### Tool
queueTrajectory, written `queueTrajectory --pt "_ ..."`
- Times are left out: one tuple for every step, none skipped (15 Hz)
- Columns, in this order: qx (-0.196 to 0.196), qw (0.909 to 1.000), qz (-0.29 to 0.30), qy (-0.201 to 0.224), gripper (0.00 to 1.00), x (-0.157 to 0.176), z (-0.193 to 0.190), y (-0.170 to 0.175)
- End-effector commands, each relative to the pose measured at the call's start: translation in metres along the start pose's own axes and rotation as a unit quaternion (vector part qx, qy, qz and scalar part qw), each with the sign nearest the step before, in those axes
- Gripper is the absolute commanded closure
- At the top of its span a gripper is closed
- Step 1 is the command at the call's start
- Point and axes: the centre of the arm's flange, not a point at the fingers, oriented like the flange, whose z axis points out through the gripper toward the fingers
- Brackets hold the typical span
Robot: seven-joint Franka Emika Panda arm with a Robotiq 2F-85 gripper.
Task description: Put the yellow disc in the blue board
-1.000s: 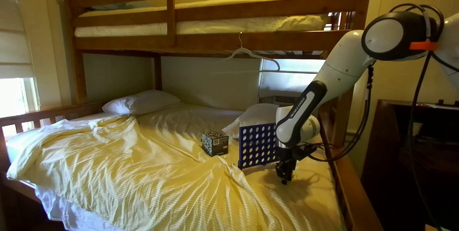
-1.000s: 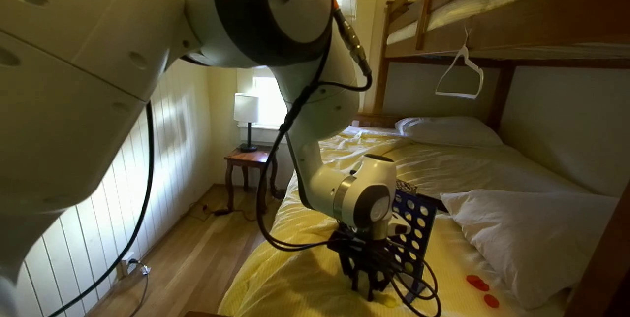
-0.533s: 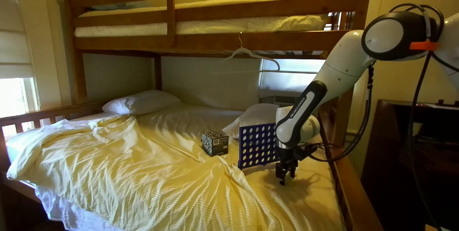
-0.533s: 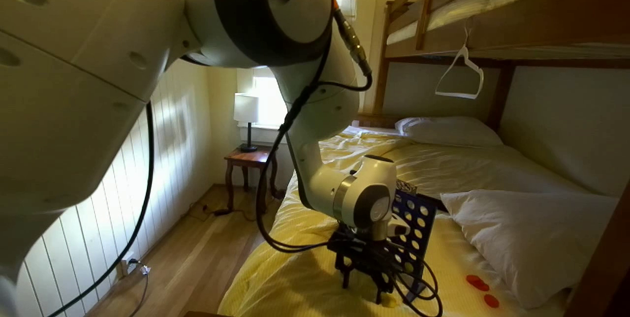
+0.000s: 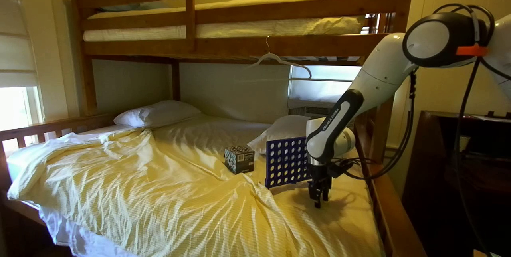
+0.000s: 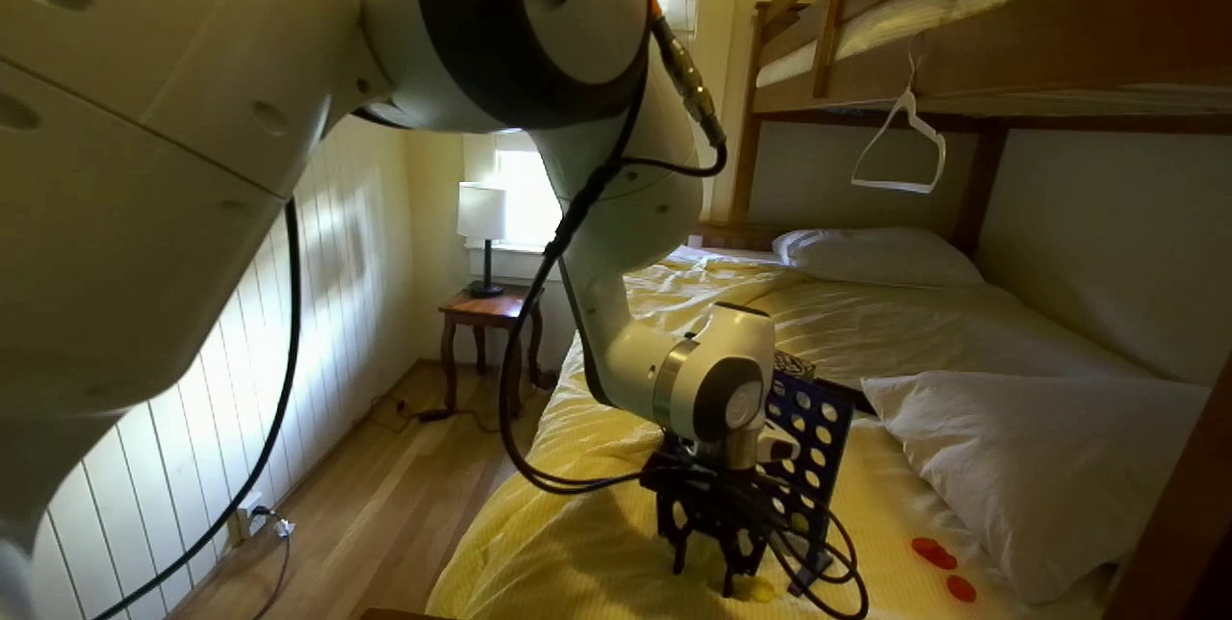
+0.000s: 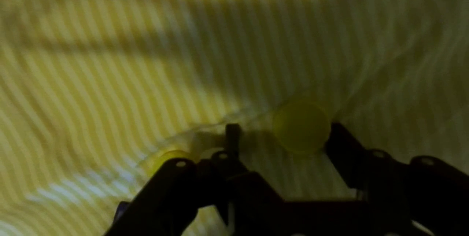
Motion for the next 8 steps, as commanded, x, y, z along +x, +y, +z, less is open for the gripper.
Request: queueTrajectory --pt "-0.005 0.9999 -0.013 -0.007 0.65 0.0024 -0.0072 0.0021" --pt "-0.004 0.9999 -0.013 -0.007 0.73 0.0028 -0.0079 0.0024" --pt "-0.004 0.9999 -0.013 -0.007 0.79 0.0031 -0.0084 0.0026" --pt "-0.004 0.9999 -0.013 -0.007 0.87 0.0035 -0.0090 0.0028" --pt "-0.004 0.9999 -0.013 -0.008 0.90 0.0037 -0.0094 0.0030" --pt "-0.004 0.9999 -0.012 -0.008 0.90 0.0036 -0.0094 0.0032" --pt "-0.004 0.9999 -0.012 -0.008 0.90 0.0036 -0.0095 0.0034" --pt "-0.004 0.9999 -0.012 -0.008 0.90 0.0035 -0.0096 0.0035"
